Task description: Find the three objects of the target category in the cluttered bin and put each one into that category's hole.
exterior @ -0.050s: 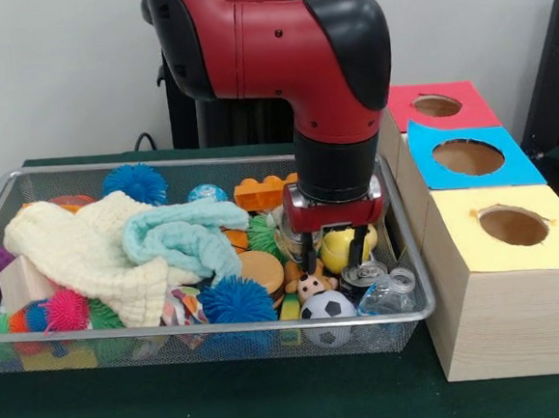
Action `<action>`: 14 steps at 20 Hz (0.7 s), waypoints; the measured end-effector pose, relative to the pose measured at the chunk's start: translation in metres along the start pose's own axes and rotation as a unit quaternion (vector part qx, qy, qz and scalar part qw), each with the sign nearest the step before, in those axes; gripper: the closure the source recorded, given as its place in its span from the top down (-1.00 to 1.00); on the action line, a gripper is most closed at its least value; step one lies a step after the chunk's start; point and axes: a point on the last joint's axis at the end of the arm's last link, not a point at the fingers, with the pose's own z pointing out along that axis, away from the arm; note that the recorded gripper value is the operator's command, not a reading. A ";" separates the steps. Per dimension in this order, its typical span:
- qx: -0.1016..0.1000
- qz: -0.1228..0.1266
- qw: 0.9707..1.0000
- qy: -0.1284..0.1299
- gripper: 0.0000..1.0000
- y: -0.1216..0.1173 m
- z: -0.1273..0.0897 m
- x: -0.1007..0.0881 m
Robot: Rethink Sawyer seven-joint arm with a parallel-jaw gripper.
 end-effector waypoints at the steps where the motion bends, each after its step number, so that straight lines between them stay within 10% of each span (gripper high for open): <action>1: 0.002 -0.001 1.000 -0.002 1.00 0.000 0.000 0.000; 14: 0.024 -0.011 1.000 -0.011 1.00 0.003 -0.002 0.003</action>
